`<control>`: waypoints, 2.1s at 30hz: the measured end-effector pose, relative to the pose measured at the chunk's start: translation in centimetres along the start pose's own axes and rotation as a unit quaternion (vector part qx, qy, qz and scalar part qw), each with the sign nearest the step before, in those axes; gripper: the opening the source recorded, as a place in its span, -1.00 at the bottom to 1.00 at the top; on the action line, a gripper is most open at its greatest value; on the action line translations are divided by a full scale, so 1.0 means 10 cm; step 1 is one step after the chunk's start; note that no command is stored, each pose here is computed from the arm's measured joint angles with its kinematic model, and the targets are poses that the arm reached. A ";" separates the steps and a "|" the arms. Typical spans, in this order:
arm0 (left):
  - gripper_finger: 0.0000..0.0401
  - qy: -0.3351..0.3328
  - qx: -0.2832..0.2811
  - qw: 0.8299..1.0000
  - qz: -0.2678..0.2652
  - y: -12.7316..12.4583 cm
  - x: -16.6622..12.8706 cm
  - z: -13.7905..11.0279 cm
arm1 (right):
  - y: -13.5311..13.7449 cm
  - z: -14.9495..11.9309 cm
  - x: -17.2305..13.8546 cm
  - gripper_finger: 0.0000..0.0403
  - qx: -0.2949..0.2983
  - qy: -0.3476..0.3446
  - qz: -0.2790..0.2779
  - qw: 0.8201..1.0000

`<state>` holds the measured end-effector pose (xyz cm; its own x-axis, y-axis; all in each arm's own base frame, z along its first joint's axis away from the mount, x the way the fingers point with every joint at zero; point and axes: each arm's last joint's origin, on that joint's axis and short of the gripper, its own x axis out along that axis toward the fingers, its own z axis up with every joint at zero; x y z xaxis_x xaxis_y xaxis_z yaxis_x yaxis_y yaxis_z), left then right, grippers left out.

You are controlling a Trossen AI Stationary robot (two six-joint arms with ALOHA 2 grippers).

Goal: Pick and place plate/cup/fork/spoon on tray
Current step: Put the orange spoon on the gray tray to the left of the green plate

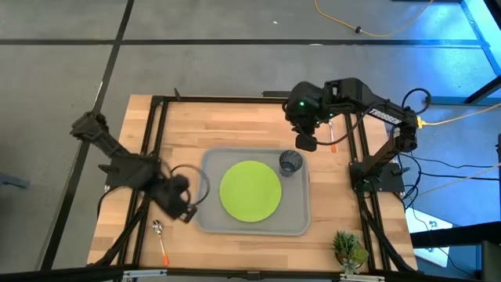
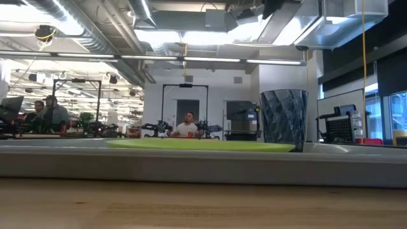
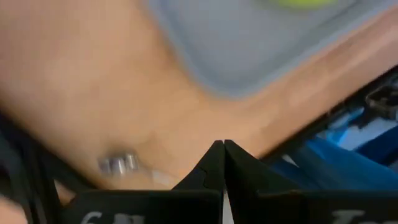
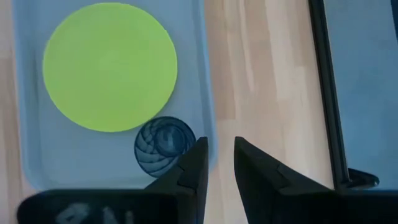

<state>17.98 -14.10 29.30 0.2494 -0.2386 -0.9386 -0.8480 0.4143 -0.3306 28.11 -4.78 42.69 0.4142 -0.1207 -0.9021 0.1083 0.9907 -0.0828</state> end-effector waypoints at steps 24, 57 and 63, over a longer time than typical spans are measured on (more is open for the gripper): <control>-0.77 0.088 -0.127 0.983 0.102 0.13 0.30 -0.79 | 0.10 0.13 -0.01 -0.61 0.015 -0.062 0.005 0.998; -0.74 -0.014 -0.114 0.965 0.235 0.18 1.42 -1.14 | 0.09 0.19 -0.02 -0.61 0.057 -0.095 0.008 0.994; -0.74 -0.038 0.025 0.970 0.240 0.22 1.40 -1.09 | 0.09 0.21 -0.03 -0.61 0.058 -0.109 0.008 0.992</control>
<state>14.54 -26.14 16.53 -0.1328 0.0562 -0.9895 -0.8515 0.5044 0.1429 30.02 -3.98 43.79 0.6007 -0.1279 -0.7892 0.1979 0.9802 -0.0082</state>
